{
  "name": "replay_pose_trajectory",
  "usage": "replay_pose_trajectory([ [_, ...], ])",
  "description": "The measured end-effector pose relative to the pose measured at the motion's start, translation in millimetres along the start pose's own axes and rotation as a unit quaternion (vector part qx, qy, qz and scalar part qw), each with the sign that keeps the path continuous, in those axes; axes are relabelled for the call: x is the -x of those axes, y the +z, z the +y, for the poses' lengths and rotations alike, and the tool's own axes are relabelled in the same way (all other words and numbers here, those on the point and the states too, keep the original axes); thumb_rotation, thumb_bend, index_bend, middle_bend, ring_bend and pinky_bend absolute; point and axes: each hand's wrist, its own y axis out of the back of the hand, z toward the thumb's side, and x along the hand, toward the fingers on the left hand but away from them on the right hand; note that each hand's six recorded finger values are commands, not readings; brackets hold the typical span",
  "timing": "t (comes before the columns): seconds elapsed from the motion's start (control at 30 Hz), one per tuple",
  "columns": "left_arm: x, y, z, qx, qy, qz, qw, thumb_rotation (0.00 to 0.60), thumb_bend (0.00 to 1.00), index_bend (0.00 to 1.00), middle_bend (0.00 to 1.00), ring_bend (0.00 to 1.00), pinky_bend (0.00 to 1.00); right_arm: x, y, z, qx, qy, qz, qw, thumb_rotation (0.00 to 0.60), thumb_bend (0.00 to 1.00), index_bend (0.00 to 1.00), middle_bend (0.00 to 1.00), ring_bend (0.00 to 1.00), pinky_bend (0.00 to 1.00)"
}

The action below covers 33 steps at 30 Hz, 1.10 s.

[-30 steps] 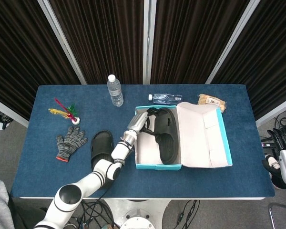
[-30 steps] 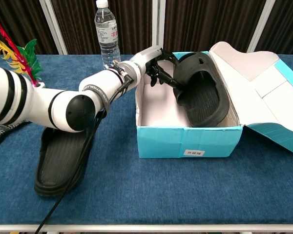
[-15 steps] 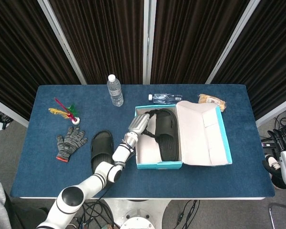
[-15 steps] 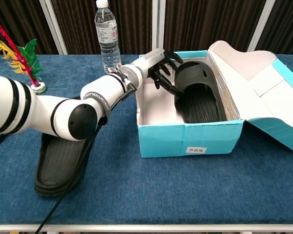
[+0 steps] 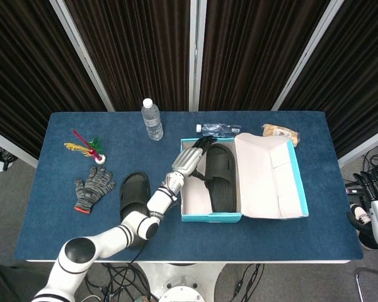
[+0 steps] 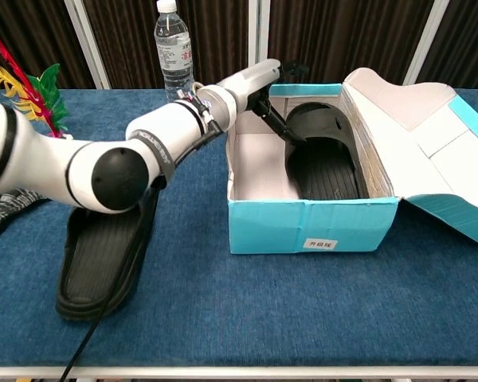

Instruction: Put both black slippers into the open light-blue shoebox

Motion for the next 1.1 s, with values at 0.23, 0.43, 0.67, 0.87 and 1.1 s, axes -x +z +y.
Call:
replay_pose_trajectory([
  [0.23,29,15,21,-0.039,-0.031,-0.015,0.9987,0.600,0.00,0.06,0.00,0.02,0.34,-2,-1,1,0.003,-0.005,0.004,1.0000,0.600,0.11,0.12,0.12,0.06,0.14],
  [0.43,74,7,71,-0.080,-0.030,0.002,0.9963,0.600,0.00,0.12,0.05,0.21,0.46,-4,-1,3,0.004,-0.011,0.007,0.9999,0.600,0.11,0.12,0.12,0.06,0.14],
  [0.67,147,-62,139,-0.142,-0.009,0.109,0.9838,0.600,0.00,0.15,0.12,0.44,0.65,-3,0,0,0.006,-0.009,0.009,0.9999,0.600,0.11,0.12,0.12,0.06,0.14],
  [0.87,187,-104,134,-0.153,-0.041,0.179,0.9711,0.600,0.00,0.15,0.12,0.56,0.68,1,4,-5,0.009,-0.003,0.015,0.9998,0.600,0.11,0.12,0.12,0.06,0.14],
  [1.1,199,-127,103,-0.132,-0.124,0.227,0.9569,0.600,0.00,0.13,0.11,0.58,0.68,5,9,-7,0.010,-0.001,0.021,0.9997,0.600,0.11,0.12,0.12,0.06,0.14],
])
